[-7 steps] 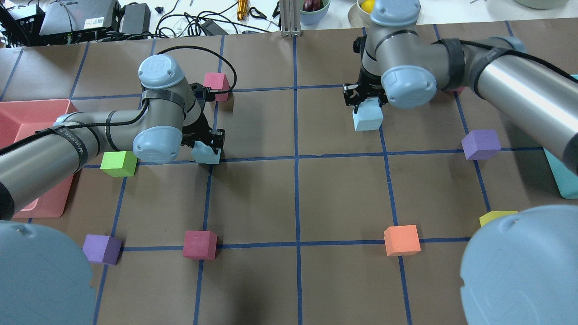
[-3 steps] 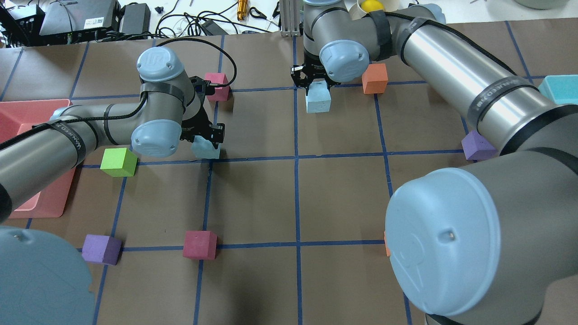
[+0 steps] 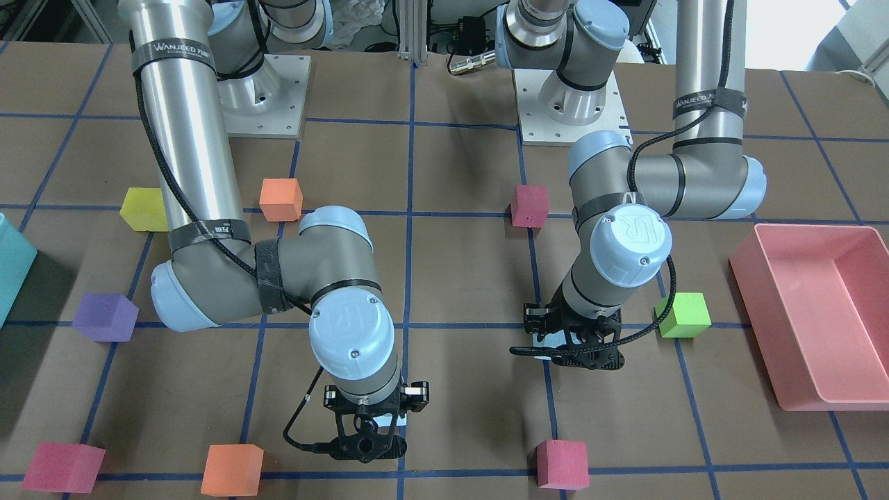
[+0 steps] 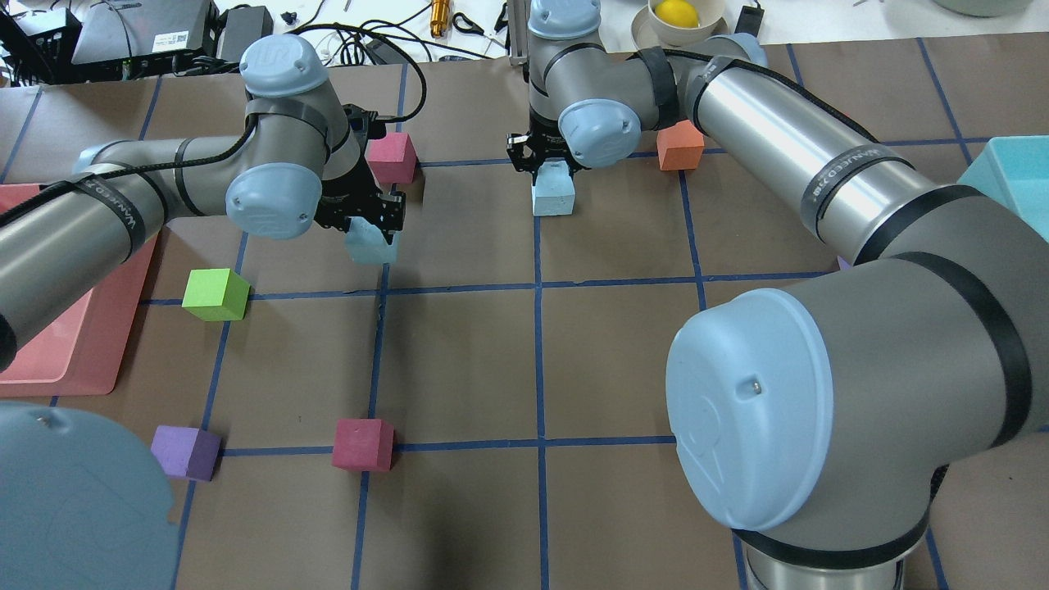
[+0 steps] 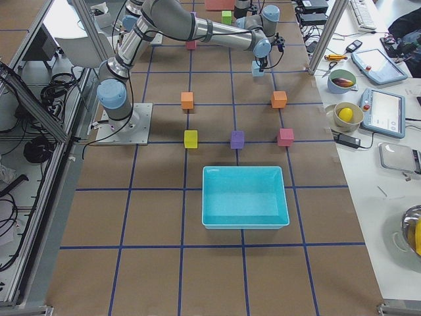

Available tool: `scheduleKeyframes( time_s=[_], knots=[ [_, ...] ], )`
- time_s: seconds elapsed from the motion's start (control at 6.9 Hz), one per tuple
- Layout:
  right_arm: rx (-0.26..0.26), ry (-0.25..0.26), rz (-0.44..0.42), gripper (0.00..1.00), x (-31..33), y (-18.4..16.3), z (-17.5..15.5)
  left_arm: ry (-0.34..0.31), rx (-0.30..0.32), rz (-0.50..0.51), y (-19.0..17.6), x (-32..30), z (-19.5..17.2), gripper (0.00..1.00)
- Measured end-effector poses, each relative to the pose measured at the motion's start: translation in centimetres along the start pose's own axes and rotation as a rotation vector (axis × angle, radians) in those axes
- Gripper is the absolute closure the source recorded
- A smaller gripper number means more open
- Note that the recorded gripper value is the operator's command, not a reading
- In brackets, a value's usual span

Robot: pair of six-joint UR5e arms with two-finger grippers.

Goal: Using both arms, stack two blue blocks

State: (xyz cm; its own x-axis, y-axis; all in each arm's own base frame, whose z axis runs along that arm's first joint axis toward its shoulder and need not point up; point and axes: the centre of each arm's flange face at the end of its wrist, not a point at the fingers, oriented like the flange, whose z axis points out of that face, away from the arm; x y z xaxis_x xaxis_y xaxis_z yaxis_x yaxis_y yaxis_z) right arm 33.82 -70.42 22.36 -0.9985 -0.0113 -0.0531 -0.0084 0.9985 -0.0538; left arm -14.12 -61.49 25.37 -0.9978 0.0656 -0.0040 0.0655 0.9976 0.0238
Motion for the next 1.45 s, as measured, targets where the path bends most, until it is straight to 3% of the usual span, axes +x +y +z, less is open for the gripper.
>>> scheduleKeyframes(
  time_s=[0.29, 0.43, 0.58, 1.01, 1.45],
  knots=[
    [0.012, -0.012, 0.024, 0.96, -1.0, -0.9, 0.5, 0.006, 0.001, -0.028, -2.0, 0.2, -2.3, 1.0],
    [0.013, -0.014, 0.032, 0.57, -1.3, -1.2, 0.9, 0.007, 0.006, -0.03, -3.0, 0.2, -3.1, 1.0],
    [0.011, -0.013, 0.033, 0.01, -1.5, -1.3, 1.2, 0.007, 0.009, -0.03, -4.0, 0.2, -3.7, 1.0],
    [0.015, -0.009, 0.037, 0.0, -1.4, -1.3, 0.9, 0.01, 0.019, -0.028, -6.0, 0.4, -4.2, 1.0],
    [0.0, 0.006, 0.054, 0.0, 0.1, -0.6, -4.4, 0.009, 0.024, -0.017, -7.3, 2.1, -5.2, 1.0]
  ],
)
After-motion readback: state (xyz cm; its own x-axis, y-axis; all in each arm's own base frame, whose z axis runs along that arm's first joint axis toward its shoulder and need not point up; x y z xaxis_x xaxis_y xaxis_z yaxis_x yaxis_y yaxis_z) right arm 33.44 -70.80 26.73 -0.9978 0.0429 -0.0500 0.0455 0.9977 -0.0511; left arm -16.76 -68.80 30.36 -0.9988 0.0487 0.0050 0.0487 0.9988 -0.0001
